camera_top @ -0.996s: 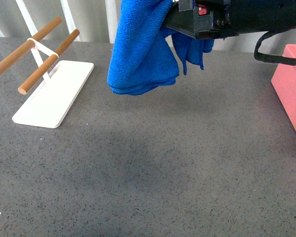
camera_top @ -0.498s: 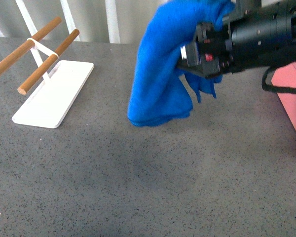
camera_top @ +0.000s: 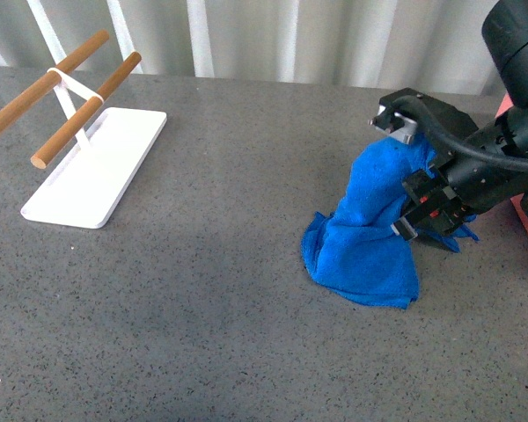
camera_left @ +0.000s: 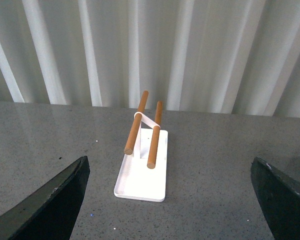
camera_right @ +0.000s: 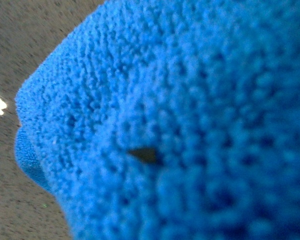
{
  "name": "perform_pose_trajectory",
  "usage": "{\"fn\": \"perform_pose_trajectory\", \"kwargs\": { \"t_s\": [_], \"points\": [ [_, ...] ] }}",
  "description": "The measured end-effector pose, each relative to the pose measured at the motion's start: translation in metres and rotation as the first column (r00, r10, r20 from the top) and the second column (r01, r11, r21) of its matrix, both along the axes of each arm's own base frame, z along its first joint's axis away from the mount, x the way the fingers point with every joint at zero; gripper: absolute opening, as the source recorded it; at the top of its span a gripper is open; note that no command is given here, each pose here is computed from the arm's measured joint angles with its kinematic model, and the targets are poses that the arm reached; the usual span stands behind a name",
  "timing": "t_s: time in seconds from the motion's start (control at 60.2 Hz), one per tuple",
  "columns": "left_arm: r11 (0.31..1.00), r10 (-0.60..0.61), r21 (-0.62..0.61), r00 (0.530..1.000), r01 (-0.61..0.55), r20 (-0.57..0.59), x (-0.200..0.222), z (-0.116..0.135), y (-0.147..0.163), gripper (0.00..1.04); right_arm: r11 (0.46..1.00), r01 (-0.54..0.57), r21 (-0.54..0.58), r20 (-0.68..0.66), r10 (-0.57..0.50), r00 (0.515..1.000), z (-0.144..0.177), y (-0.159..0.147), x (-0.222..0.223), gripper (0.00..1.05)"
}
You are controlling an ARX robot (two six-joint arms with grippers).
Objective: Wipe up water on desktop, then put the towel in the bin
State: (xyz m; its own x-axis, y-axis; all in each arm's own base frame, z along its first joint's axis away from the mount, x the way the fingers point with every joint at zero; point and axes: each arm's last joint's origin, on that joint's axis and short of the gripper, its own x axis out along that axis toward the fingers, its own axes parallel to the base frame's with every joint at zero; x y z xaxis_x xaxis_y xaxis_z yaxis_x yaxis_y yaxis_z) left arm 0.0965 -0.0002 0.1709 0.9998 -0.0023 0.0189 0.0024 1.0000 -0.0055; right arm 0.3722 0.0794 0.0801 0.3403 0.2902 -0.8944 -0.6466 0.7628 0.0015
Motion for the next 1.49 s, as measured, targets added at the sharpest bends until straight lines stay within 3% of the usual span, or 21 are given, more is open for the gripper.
{"fn": "perform_pose_trajectory", "kwargs": {
  "t_s": [0.149,0.697,1.062,1.378,1.494],
  "points": [
    [1.000,0.000,0.000,1.000,0.000,0.000,0.000,0.000,0.000,0.98,0.990,-0.048,-0.134,-0.022,0.045,0.999,-0.020,0.004,0.020,0.05],
    [1.000,0.000,0.000,1.000,0.000,0.000,0.000,0.000,0.000,0.98,0.947,-0.076,-0.312,0.029,0.089,0.996,-0.026,0.047,0.089,0.05],
    [1.000,0.000,0.001,1.000,0.000,0.000,0.000,0.000,0.000,0.98,0.965,-0.127,-0.229,0.069,0.146,0.987,-0.017,0.091,0.102,0.05],
    [1.000,0.000,0.000,1.000,0.000,0.000,0.000,0.000,0.000,0.98,0.971,-0.225,-0.082,0.041,0.228,0.973,-0.007,0.129,0.068,0.05],
    [1.000,0.000,0.000,1.000,0.000,0.000,0.000,0.000,0.000,0.98,0.976,-0.218,-0.014,0.068,0.218,0.974,0.020,0.127,0.049,0.05]
  ]
}}
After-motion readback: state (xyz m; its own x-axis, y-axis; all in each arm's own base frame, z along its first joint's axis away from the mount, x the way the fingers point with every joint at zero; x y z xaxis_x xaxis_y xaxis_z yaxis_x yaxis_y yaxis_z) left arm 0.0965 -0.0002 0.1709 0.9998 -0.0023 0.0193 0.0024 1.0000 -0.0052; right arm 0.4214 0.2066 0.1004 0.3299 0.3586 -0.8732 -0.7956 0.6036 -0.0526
